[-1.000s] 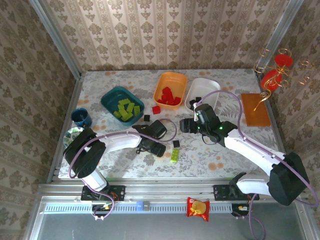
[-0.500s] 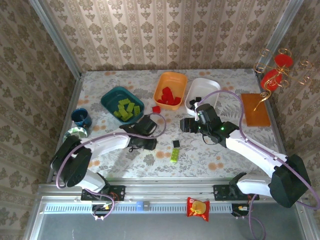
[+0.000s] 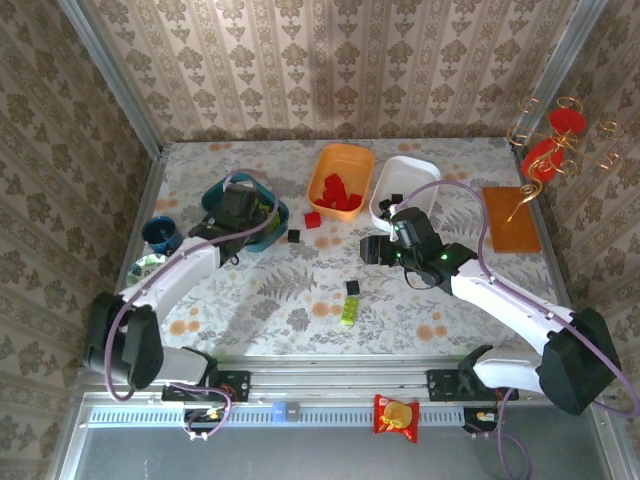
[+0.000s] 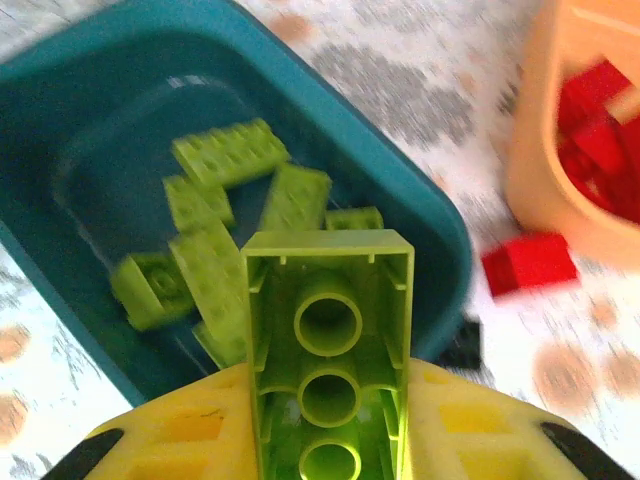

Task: Sort the legos into containers by color
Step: Pick up the lego from the middle-left of the table, then place the lego in the container, then pick up the lego from the bottom-center of the table.

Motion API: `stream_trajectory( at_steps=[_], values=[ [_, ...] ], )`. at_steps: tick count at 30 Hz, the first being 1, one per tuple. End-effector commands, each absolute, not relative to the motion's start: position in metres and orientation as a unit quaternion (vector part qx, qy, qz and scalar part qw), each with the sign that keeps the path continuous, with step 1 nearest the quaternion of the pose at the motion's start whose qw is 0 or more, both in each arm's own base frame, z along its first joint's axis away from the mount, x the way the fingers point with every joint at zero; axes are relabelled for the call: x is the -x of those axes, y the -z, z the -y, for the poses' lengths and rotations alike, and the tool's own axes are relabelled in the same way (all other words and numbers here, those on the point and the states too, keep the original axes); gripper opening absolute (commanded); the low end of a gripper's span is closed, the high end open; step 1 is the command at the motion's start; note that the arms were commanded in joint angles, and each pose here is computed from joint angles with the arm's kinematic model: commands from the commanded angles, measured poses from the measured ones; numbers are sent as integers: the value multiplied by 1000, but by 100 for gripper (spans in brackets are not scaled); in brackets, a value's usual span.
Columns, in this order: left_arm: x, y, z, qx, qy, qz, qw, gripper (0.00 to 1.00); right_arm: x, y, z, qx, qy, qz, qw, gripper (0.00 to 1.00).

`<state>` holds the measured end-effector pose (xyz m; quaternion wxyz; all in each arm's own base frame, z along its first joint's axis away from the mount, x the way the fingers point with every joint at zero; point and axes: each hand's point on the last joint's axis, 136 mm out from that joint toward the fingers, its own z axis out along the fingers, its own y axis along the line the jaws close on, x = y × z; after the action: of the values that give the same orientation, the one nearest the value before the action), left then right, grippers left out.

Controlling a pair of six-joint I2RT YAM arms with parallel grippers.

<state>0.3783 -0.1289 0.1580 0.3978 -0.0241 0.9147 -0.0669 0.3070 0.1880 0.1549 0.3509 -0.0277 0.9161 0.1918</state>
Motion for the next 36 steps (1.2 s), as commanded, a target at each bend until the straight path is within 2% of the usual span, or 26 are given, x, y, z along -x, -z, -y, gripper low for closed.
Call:
stream_trajectory(
  at_steps=[1,7,14,17,25,28,31,36],
  values=[
    [-417,-169,112,54,41,-899,432,26,-307,-147,-187,15,-196,-919,343,73],
    [-449,-145,94,83,35,-911,403,29,-300,-139,-186,16,-195,-924,328,73],
    [-458,-164,104,88,78,-899,421,64,-294,-123,-184,4,-191,-934,301,75],
    [-453,-183,111,84,98,-892,433,74,-292,-115,-186,2,-186,-939,289,75],
    [-395,-228,153,27,174,-863,474,87,-282,-88,-205,24,-186,-951,247,75],
    [-359,-218,173,-14,179,-867,465,92,-279,-70,-217,37,-180,-958,220,75],
    [-328,-205,182,-38,187,-871,452,100,-276,-57,-228,53,-173,-963,200,75],
    [-289,-184,175,-43,184,-879,439,100,-271,-32,-233,69,-132,-974,171,74]
  ],
)
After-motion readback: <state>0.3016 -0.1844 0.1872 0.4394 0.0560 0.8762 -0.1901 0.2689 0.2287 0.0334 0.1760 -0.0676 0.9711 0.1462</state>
